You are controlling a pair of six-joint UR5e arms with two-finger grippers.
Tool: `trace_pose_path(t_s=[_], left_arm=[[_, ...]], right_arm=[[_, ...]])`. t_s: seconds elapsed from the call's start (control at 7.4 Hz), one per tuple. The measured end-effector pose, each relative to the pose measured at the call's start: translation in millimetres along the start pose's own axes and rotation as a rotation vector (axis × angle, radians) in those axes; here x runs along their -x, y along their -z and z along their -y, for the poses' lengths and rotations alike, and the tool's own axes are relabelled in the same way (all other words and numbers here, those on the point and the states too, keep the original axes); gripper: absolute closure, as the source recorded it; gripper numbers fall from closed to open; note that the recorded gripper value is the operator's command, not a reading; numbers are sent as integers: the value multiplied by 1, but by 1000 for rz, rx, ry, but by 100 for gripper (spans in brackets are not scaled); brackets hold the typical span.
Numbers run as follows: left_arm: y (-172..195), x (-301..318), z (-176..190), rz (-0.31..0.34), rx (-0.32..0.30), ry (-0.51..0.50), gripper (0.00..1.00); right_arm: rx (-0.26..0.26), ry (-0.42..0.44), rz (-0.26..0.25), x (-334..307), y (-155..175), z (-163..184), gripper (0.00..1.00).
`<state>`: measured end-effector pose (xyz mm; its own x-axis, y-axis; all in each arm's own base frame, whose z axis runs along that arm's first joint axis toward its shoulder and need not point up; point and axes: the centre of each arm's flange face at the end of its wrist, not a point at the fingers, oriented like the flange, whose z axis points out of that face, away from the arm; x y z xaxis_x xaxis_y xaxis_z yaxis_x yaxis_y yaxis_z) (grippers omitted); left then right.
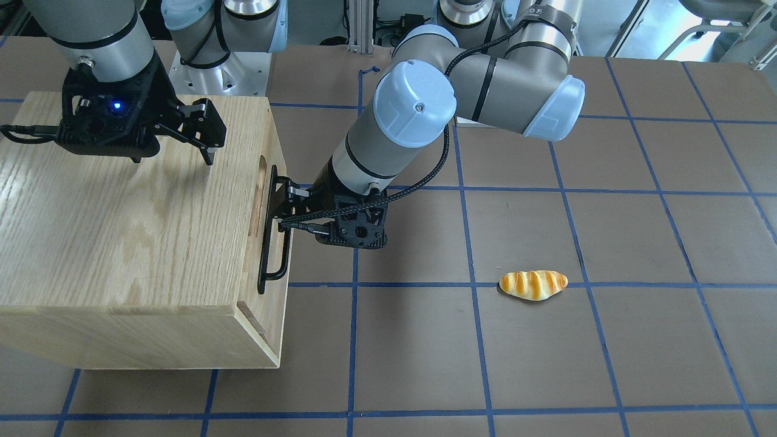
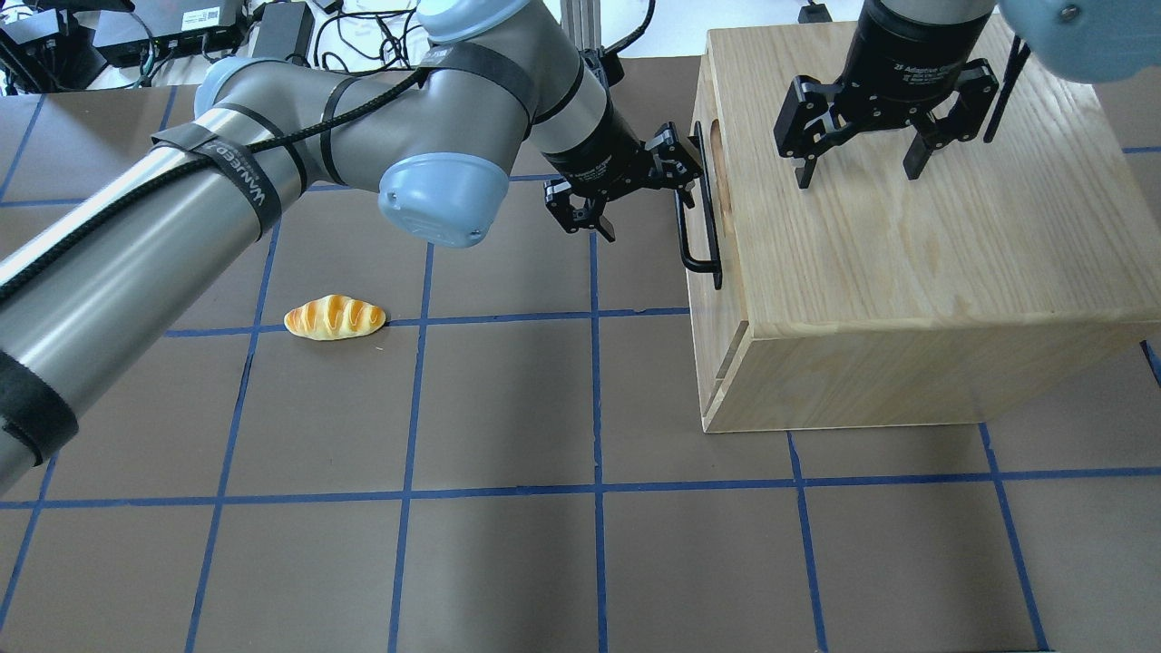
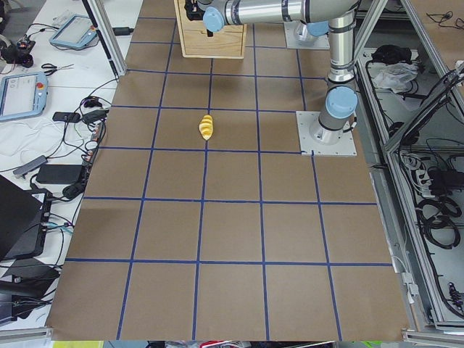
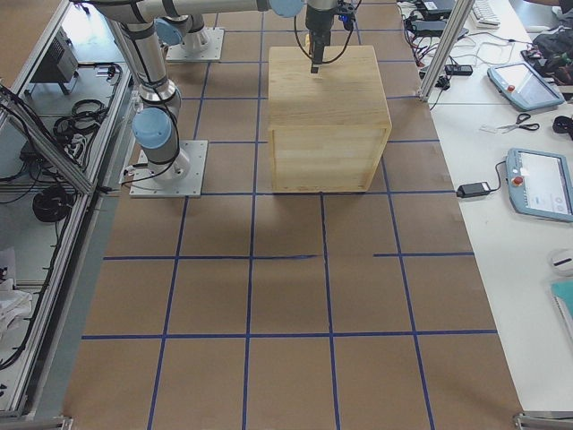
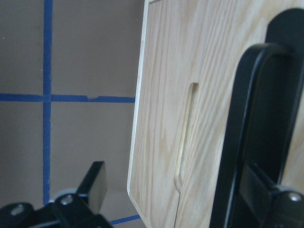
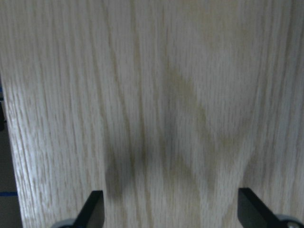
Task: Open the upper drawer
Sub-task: 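Move the left gripper toward the black drawer handle on the cabinet, then pull the drawer handle away from the cabinet with the left gripper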
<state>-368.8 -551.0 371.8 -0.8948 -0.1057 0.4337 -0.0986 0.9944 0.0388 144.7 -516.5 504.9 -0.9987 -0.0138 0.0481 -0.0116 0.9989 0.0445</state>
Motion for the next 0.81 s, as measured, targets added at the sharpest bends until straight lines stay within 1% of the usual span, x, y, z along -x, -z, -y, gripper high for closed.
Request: trace_pose_path(t_s=[0.41, 0.81], left_arm=[[-3, 12, -7, 54, -4, -53, 0], [6, 23, -5, 64, -12, -79, 0]], right_arm=[[0, 0, 0, 0, 0, 0, 0], [0, 0, 0, 0, 0, 0, 0]])
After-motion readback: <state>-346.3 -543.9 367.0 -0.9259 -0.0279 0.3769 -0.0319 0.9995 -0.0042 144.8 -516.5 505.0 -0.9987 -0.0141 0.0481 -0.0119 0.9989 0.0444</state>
